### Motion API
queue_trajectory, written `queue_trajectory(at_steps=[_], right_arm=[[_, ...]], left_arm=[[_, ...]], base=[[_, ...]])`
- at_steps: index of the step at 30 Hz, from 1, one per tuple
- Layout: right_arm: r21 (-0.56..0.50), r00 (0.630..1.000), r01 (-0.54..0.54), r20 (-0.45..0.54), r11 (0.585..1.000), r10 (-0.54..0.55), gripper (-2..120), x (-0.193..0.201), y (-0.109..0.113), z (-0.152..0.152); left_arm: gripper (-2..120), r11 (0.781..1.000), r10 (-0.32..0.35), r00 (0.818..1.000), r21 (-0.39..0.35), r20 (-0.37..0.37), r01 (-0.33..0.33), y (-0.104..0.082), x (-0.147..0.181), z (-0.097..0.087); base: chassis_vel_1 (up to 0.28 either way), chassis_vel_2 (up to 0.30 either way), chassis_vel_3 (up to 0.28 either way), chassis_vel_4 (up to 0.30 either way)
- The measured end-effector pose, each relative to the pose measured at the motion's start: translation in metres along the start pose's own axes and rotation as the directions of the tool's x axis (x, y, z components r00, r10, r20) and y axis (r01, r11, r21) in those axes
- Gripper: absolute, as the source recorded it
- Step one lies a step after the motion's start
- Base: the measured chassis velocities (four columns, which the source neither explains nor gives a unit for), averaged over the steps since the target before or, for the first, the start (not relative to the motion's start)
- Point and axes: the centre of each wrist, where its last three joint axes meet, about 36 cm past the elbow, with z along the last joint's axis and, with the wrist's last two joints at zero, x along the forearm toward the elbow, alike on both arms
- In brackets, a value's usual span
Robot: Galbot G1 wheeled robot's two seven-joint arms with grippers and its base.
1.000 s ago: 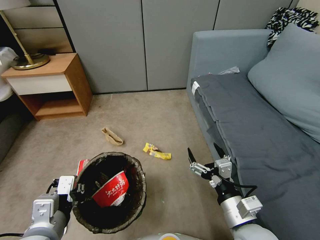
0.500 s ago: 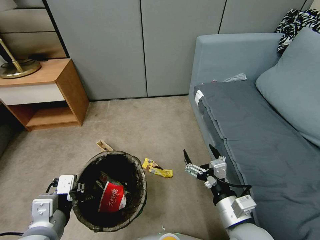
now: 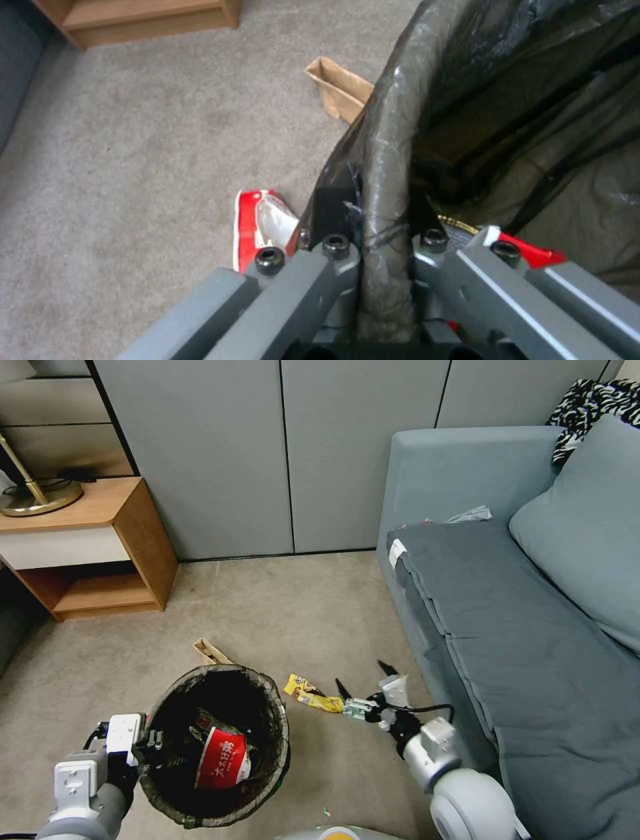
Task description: Pick up the trash bin, then pick up the garbage from the floor and place it into the trash bin.
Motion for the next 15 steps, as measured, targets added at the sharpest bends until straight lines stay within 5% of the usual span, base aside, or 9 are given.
queue_trajectory(at_steps=[15], right_arm=[[0.014,0.981,0.119,-0.158,0.993,-0.116,100,-0.080,-0.019,0.039]], left_arm=[[0,0.999,-0.035,0.999,0.023,0.008,0.035,0.016,0.003,-0.003]], base=[[0.000,0.000,0.000,0.000]])
